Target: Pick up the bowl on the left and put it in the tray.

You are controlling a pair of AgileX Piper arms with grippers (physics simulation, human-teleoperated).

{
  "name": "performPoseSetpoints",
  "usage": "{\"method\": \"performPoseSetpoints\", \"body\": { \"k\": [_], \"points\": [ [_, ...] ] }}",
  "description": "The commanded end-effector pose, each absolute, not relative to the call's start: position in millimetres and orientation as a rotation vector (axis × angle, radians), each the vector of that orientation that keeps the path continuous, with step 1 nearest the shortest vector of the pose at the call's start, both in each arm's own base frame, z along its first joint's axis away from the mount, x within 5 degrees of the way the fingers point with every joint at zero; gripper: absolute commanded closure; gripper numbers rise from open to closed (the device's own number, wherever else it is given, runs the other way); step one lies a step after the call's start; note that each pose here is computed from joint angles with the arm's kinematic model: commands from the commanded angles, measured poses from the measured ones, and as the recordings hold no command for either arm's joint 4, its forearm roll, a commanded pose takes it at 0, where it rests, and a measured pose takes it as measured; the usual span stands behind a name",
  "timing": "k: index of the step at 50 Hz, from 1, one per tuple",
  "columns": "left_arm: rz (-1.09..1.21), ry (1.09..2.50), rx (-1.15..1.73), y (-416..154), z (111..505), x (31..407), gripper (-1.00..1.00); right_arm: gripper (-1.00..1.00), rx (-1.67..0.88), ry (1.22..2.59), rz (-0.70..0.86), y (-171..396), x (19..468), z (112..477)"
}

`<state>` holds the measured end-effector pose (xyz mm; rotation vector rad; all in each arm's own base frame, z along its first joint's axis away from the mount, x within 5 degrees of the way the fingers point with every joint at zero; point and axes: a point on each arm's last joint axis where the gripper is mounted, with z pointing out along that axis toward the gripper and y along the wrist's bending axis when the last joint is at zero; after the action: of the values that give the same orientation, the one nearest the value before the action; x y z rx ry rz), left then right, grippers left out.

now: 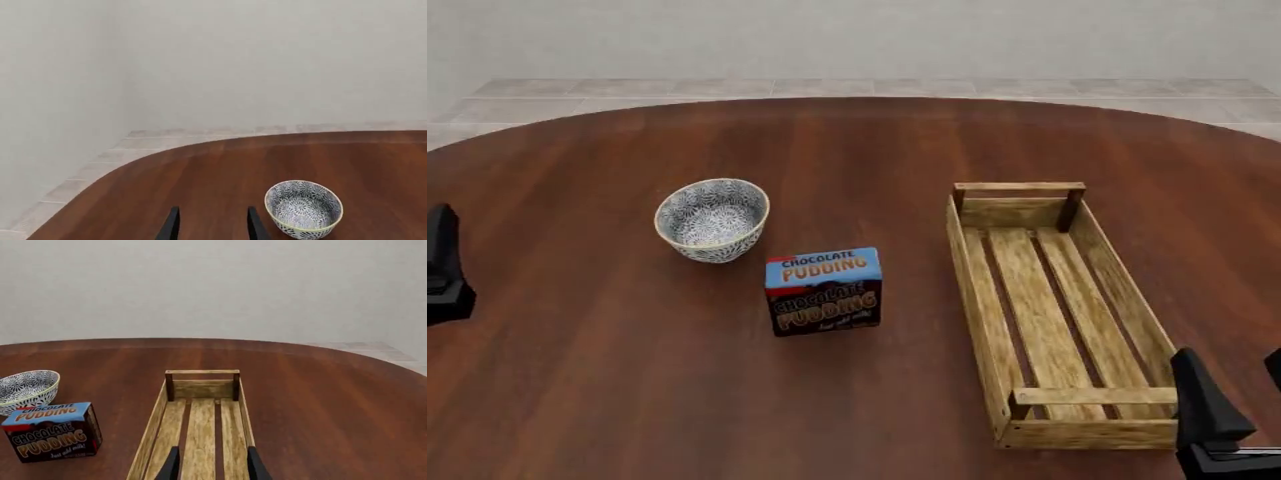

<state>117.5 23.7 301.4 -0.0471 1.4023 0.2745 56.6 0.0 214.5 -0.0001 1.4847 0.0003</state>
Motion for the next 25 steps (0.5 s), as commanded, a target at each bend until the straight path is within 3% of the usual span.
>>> {"method": "performPoseSetpoints", "body": {
  "k": [1, 25],
  "points": [
    [0.36, 1.318, -0.022, 32, 346, 139, -1.0, -1.0, 0.0, 1.485, 0.0, 0, 57, 215],
    [0.212, 1.549, 0.168, 7, 368, 260, -1.0, -1.0, -0.001, 1.485, 0.001, 0, 57, 214]
  ]
}}
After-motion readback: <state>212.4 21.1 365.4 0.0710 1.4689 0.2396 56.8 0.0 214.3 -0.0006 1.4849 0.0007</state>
